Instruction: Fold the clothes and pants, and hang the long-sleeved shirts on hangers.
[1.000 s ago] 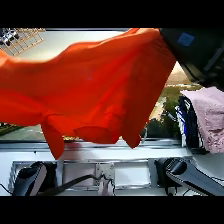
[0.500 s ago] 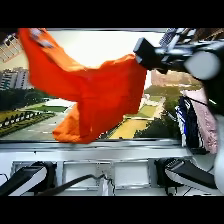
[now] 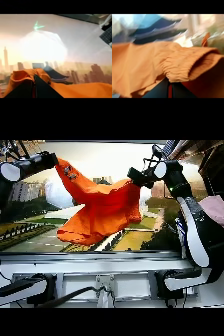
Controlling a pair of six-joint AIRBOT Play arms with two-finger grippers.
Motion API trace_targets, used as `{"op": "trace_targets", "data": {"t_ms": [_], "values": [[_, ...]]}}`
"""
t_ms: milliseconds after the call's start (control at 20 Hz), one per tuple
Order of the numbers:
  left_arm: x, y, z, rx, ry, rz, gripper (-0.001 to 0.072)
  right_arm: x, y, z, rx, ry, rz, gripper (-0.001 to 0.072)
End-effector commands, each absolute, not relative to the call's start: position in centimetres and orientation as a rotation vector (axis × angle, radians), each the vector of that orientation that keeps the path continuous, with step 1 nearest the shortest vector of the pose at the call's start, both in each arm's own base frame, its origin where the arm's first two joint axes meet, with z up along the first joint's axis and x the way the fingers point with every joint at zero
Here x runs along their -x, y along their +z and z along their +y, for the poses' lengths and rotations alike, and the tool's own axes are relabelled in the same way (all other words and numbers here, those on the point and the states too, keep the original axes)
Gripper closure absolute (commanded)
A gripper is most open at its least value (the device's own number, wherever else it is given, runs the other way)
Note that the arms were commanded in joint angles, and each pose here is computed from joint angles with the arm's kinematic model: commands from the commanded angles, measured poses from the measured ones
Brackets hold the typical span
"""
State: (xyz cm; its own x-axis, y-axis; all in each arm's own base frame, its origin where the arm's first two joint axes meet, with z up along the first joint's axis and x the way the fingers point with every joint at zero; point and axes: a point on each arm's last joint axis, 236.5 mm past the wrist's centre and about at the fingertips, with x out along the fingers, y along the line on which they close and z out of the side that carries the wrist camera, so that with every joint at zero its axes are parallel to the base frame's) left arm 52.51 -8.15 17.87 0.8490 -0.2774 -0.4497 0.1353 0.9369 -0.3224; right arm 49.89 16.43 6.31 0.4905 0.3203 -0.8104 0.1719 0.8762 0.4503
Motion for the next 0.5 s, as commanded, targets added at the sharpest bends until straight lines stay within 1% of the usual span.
{"op": "trace_targets", "data": {"t_ms": [0,100,200,300,450], "values": [[-50.8,17.0,-6.8,0.272,-0.192,0.593,0.0709,-50.0,6.1,14.7,-0.515,0.098,1.094,0.0692],[-48.3,16.4,-6.2,0.198,-0.183,0.681,0.0709,-48.5,6.0,14.6,-0.424,0.139,1.141,0.0692],[-45.2,15.9,-4.7,0.159,-0.122,0.756,0.0709,-46.2,5.1,14.2,-0.354,0.152,1.234,0.0693],[-42.1,16.8,-3.5,0.162,-0.070,0.755,0.0709,-44.6,4.8,13.9,-0.284,0.179,1.293,0.0693],[-36.6,17.4,-4.8,0.203,-0.108,0.768,0.0709,-42.4,5.0,13.0,-0.212,0.188,1.361,0.0693]]}}
